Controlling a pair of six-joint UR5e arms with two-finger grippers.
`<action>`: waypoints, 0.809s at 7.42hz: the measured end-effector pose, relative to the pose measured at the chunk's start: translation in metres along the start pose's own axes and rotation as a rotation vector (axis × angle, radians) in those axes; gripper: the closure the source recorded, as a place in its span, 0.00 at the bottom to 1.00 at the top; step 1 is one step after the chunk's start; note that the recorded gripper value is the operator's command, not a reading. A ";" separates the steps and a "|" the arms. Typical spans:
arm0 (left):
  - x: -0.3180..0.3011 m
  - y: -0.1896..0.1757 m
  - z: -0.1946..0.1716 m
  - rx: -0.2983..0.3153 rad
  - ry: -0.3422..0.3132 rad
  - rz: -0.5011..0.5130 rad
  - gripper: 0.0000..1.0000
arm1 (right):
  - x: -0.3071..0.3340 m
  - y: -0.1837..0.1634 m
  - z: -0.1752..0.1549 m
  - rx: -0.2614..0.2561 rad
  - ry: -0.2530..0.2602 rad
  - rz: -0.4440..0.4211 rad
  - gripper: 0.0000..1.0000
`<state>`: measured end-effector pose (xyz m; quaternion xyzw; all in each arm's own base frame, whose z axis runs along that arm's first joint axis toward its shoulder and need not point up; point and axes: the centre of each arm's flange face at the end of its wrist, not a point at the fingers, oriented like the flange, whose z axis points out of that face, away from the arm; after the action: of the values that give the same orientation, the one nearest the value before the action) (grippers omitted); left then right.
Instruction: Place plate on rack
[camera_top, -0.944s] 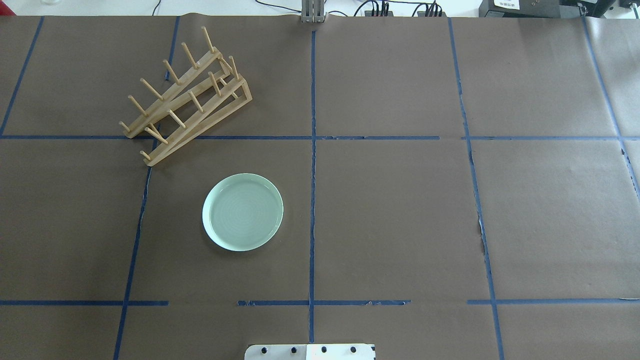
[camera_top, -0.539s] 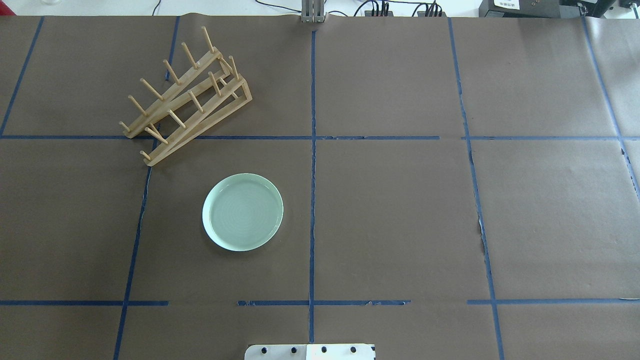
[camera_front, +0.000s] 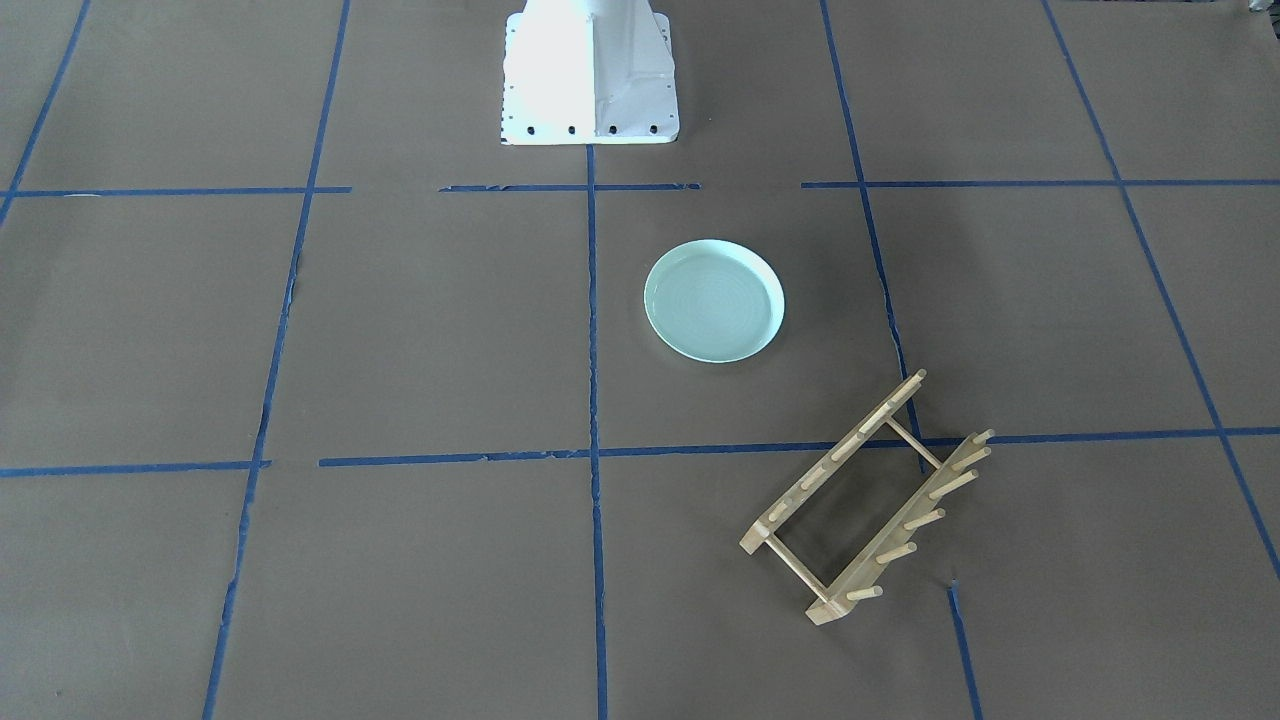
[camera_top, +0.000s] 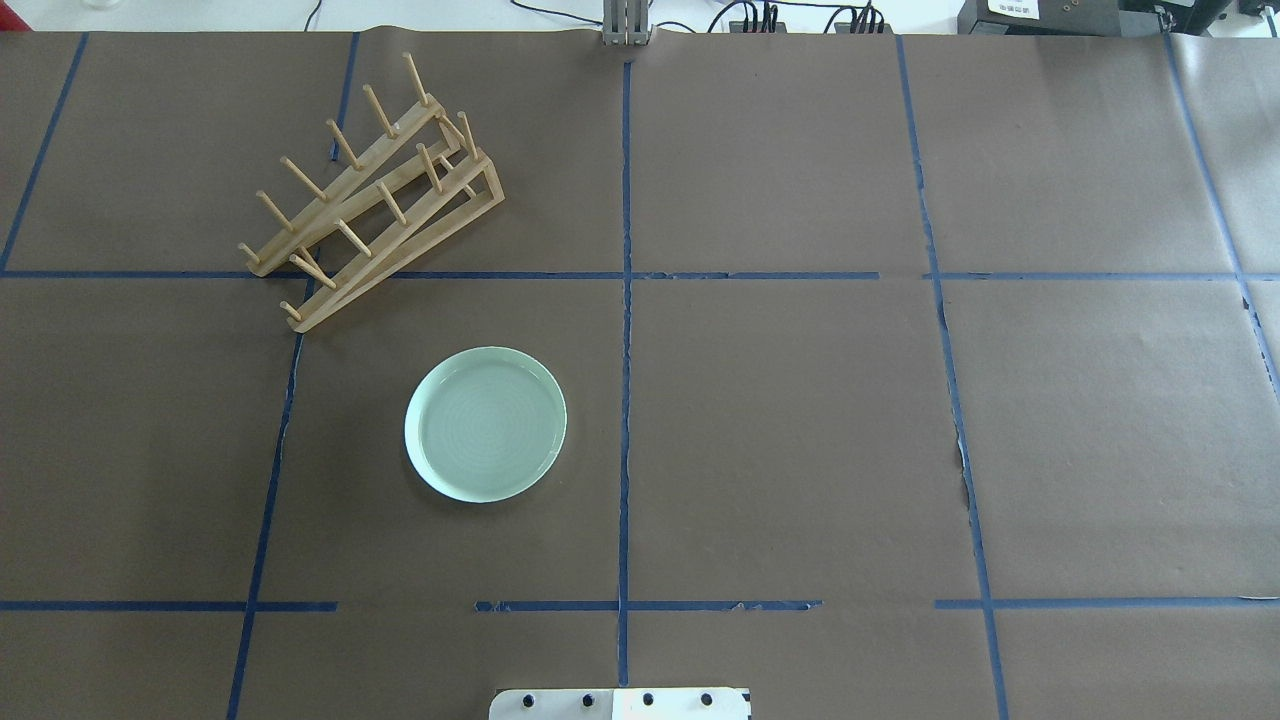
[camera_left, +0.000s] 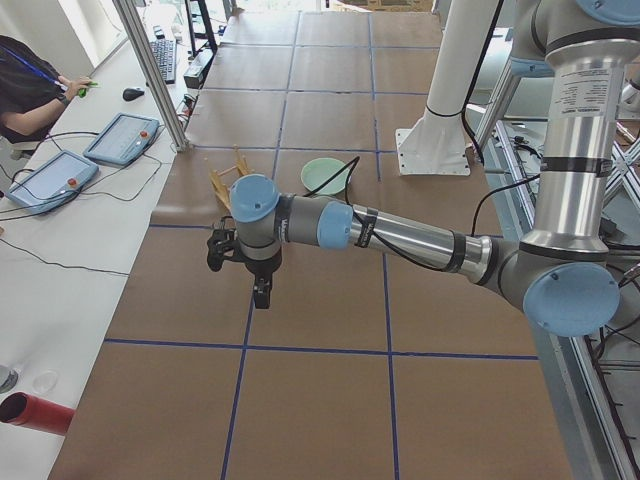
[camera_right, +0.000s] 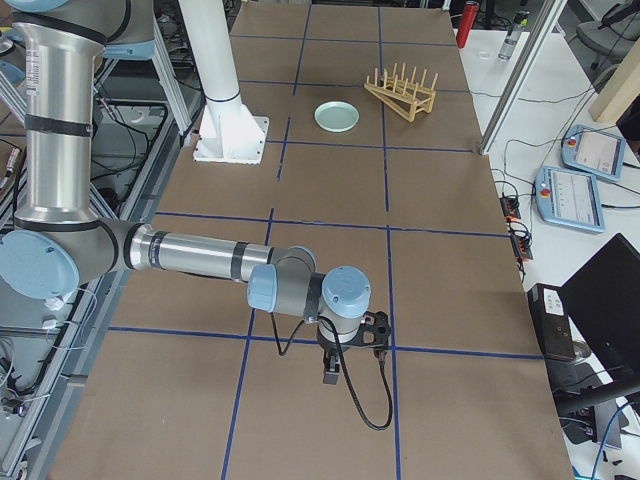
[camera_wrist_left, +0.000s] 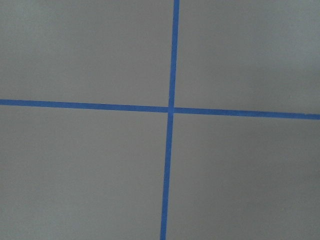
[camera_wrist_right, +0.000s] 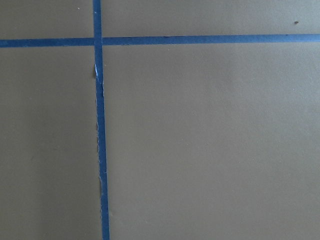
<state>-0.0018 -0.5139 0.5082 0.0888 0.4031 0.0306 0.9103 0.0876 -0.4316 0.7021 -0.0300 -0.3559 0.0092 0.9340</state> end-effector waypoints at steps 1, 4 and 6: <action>0.042 -0.009 0.006 0.059 0.036 0.071 0.00 | 0.000 0.000 0.000 0.000 0.000 0.000 0.00; 0.234 -0.048 0.030 0.102 0.195 -0.069 0.00 | 0.000 0.000 0.000 0.000 0.000 -0.001 0.00; 0.366 -0.054 0.050 0.037 0.207 -0.217 0.00 | 0.000 0.000 0.000 0.000 0.000 -0.001 0.00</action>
<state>0.2803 -0.5267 0.2647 0.0579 0.5027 -0.0666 0.8600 0.0875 -0.4318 0.7017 -0.0296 -0.3559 0.0089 0.9340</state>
